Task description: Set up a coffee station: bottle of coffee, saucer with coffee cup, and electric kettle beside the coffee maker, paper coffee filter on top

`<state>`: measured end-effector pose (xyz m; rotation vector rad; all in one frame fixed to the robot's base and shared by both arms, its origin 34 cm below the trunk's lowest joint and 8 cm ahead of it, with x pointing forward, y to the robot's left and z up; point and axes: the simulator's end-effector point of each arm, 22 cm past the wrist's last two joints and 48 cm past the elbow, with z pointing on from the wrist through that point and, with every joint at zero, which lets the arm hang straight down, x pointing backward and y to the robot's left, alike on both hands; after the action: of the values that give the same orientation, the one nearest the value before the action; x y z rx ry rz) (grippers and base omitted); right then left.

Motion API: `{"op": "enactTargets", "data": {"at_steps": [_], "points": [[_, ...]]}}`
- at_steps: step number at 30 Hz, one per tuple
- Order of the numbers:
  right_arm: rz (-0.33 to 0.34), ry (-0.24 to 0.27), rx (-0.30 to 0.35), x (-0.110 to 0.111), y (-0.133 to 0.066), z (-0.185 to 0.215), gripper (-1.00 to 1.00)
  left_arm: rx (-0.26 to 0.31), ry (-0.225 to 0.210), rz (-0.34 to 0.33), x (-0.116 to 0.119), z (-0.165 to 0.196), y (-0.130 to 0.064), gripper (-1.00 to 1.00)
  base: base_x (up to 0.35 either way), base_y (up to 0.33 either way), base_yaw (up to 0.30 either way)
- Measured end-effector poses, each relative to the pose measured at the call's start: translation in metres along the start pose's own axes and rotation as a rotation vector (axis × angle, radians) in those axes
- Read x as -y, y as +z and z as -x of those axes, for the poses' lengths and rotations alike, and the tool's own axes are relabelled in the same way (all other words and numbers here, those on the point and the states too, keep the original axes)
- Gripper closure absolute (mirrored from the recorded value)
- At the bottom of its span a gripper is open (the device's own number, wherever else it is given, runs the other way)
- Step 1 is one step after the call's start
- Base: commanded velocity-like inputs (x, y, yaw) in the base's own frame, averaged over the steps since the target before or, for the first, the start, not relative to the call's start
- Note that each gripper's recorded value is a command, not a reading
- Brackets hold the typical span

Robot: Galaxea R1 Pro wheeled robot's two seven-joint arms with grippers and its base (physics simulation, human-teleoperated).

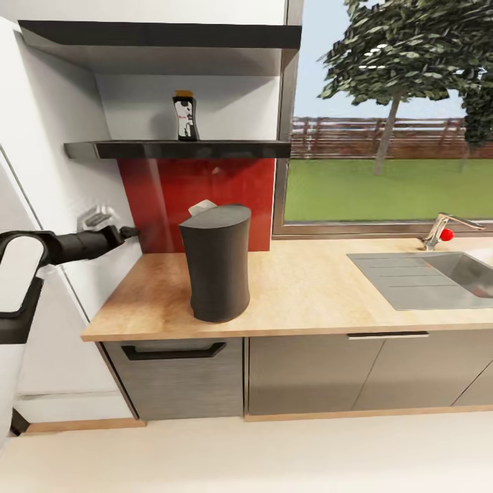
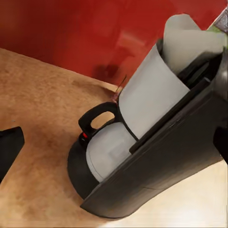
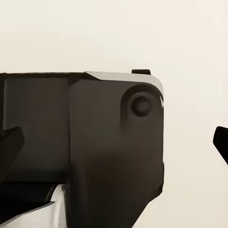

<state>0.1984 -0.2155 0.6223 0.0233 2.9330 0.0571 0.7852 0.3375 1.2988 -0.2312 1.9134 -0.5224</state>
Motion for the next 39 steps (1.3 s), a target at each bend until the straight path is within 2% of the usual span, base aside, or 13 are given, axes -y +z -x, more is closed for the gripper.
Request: {"op": "enactTargets", "data": {"at_steps": [3,6,10,21,25,29,32,35,36,39], "points": [[0.001,0.000,0.000,0.000,0.000,0.000,-1.00,0.068,0.015,-0.027,0.009,0.041,-0.016,-1.00,0.000,0.000,0.000],[0.000,-0.001,0.000,0.000,0.000,0.000,-1.00,0.163,0.052,-0.063,0.021,0.099,-0.044,-1.00,0.000,0.000,0.000],[0.001,-0.001,0.000,0.000,0.000,0.000,-1.00,0.232,0.067,-0.127,0.041,0.143,-0.068,-1.00,0.000,0.000,0.000],[0.001,-0.001,0.000,-0.001,0.000,0.000,-1.00,0.318,-0.052,-0.260,0.078,0.245,-0.099,-1.00,0.000,0.000,0.000],[0.001,-0.001,0.000,-0.001,0.000,0.000,-1.00,0.326,-0.045,-0.285,0.105,0.268,-0.104,-1.00,0.000,0.000,0.000],[0.001,-0.001,0.000,-0.001,0.000,0.000,-1.00,0.288,0.013,-0.269,0.144,0.272,-0.087,-1.00,0.000,0.000,0.000],[0.001,-0.001,0.000,0.000,0.000,0.000,-1.00,0.270,0.092,-0.211,0.172,0.273,-0.074,-1.00,0.000,0.000,0.000],[-0.001,-0.001,0.003,0.001,0.000,0.001,-1.00,0.298,0.172,-0.137,0.196,0.276,-0.062,-1.00,0.000,0.000,0.000],[-0.001,-0.001,0.005,0.001,0.000,0.001,-1.00,0.319,0.217,-0.091,0.208,0.276,-0.053,-1.00,0.000,0.000,0.000],[-0.002,-0.002,0.006,0.001,0.000,0.001,-1.00,0.335,0.289,-0.022,0.223,0.269,-0.038,-1.00,0.000,0.000,0.000]]}}
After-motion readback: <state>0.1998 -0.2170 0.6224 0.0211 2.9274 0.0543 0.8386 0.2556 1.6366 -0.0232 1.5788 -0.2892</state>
